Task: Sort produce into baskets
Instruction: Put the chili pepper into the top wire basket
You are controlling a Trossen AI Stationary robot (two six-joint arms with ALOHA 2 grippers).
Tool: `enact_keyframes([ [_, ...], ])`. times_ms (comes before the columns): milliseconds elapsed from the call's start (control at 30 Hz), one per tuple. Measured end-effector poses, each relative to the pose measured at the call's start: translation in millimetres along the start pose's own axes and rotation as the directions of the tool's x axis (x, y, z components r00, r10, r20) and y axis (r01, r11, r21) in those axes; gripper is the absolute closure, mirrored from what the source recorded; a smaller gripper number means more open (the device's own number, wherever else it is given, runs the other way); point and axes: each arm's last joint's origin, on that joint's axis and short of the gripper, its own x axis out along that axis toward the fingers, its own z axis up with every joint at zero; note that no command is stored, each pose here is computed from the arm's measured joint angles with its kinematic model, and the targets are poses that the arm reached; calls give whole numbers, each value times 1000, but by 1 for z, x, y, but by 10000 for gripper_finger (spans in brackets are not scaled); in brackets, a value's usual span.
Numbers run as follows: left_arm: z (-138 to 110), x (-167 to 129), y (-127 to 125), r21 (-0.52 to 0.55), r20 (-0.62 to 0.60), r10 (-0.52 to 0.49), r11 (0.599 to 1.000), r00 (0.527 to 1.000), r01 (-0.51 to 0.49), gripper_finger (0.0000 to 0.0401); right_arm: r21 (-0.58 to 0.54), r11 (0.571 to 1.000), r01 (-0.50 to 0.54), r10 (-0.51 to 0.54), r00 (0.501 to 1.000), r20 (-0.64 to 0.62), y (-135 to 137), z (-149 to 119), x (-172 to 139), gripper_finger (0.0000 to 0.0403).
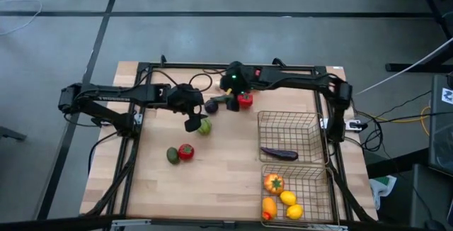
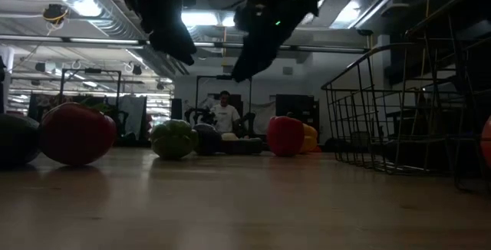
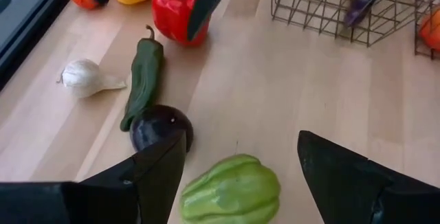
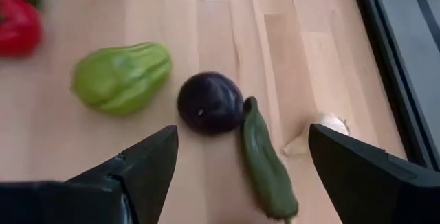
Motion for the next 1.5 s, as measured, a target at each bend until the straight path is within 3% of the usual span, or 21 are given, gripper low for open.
enact_keyframes([
  [333, -3, -14, -9, 7, 14, -36, 999, 999, 36, 125, 18, 998, 52, -47, 971, -236, -23, -8, 46, 78],
  [667, -3, -28, -17, -25, 60, -74, 997, 995, 76, 125, 80, 995, 60, -30, 942, -336, -50, -36, 73, 78],
  [1200, -5, -30, -24, -10, 61, -90, 996, 994, 90, 125, 97, 995, 20, 14, 940, -340, -50, -43, 86, 79],
  [1500, -5, -30, -24, -9, 61, -83, 996, 995, 84, 125, 79, 995, 63, -29, 928, -371, -50, -48, 93, 142],
])
